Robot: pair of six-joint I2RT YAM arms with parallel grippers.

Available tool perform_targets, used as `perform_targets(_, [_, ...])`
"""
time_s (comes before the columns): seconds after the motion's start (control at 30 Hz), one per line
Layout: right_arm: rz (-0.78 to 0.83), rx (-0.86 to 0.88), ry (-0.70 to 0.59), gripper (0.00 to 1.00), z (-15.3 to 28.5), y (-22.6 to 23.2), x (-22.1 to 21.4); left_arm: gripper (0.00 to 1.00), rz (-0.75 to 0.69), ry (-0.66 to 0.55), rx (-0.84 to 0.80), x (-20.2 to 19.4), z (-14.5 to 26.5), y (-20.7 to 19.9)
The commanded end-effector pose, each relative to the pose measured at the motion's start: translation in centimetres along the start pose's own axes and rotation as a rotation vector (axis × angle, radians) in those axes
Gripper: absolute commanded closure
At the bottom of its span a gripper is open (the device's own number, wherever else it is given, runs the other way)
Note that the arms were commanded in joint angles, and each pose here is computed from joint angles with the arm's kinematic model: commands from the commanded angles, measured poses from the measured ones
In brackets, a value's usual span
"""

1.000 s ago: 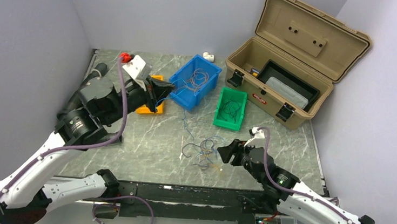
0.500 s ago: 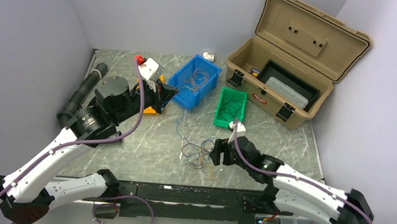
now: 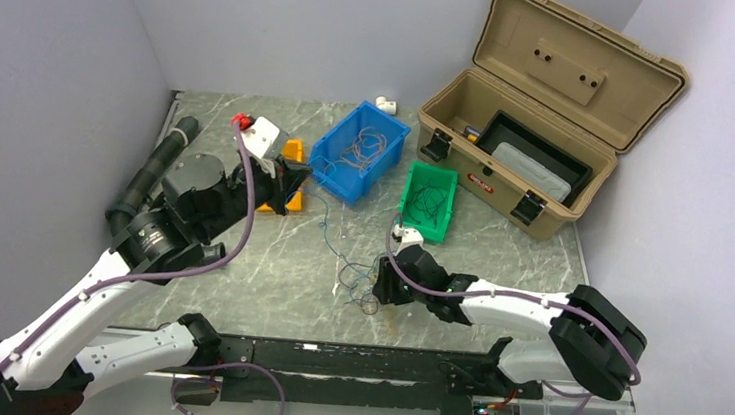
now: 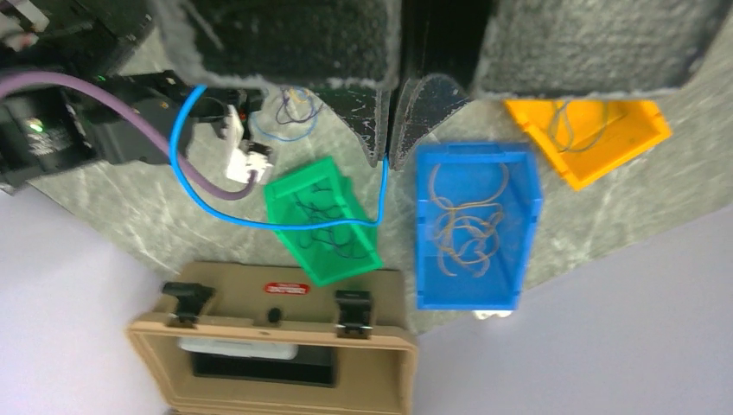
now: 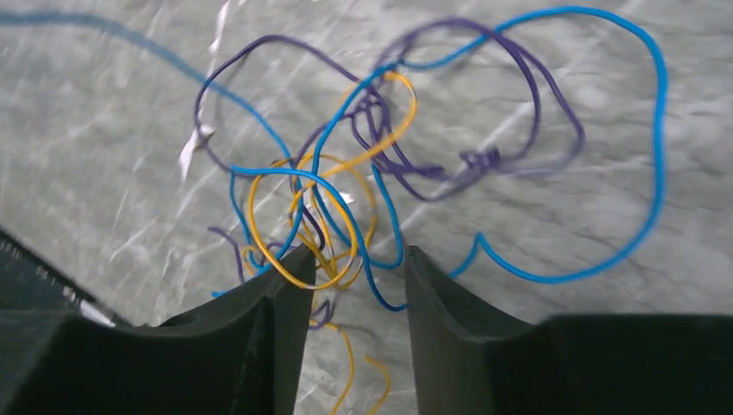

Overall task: Untangle the cables
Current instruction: Untie the cable.

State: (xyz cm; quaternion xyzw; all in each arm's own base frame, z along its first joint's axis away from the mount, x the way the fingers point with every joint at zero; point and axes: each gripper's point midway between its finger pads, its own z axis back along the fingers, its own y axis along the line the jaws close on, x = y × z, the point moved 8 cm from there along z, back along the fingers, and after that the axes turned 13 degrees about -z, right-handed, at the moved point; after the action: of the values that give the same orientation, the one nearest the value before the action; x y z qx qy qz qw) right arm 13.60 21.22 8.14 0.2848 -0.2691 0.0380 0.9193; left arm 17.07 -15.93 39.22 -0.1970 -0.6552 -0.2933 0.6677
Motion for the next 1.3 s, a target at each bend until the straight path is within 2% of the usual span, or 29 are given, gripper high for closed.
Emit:
perform_targets(0.0, [-0.121, -0.234, -0.179, 0.64, 0.3, -0.8, 2.6, 1.0, -0.065, 0.022, 0.255, 0.4, 1.6, 3.0])
perform_targets(0.07, [-0.174, -0.378, -0.234, 0.79, 1.0, -2.4, 3.1, 1.0, -0.093, 0.104, 0.465, -0.2, 2.7, 5.1])
perform_targets(0.1, [-0.2, -0.428, -0.252, 0.81, 1.4, -2.9, 3.3, 1.0, -0.105, 0.131, 0.544, -0.5, 3.3, 5.9])
perform_targets(0.17, [-0.243, -0.498, -0.278, 0.83, 2.2, -3.9, 3.5, 1.0, -0.121, 0.157, 0.674, -0.8, 4.5, 7.3])
perform_targets(0.3, [-0.374, -0.574, -0.354, 0.83, 4.3, -5.4, 4.0, 1.0, -0.105, 0.153, 0.837, -1.4, 6.2, 8.8])
perform_targets(0.43, [-0.46, -0.583, -0.45, 0.83, 6.7, -6.6, 4.6, 1.0, -0.096, 0.157, 0.884, -1.9, 6.5, 9.4])
perform_targets(0.57, [-0.425, -0.452, -0.516, 0.83, 8.2, -5.9, 5.5, 1.0, -0.098, 0.139, 0.819, -1.9, 5.5, 9.3])
perform_targets(0.7, [-0.421, -0.415, -0.559, 0.81, 9.5, -5.6, 5.9, 1.0, -0.106, 0.176, 0.868, -1.7, 5.1, 9.9])
perform_targets(0.8, [-0.286, -0.283, -0.488, 0.6, 9.4, -3.9, 6.5, 1.0, -0.101, 0.145, 0.809, -1.1, 4.5, 9.7])
perform_targets(0.83, [-0.25, -0.232, -0.46, 0.46, 9.3, -3.2, 6.6, 1.0, -0.096, 0.116, 0.768, -0.9, 4.4, 9.4])
perform_targets(0.9, [-0.183, -0.108, -0.422, 0.26, 9.1, -1.7, 6.9, 1.0, -0.091, 0.066, 0.681, -0.9, 3.8, 8.7])
perform_targets(0.97, [-0.132, -0.019, -0.398, 0.15, 8.9, -0.6, 7.2, 1.0, -0.091, 0.037, 0.614, -0.9, 3.5, 8.1])
perform_targets(1.27, [-0.022, 0.099, -0.216, 0.2, 5.2, 2.6, 6.9, 1.0, -0.098, 0.065, 0.556, -1.3, 3.0, 7.7])
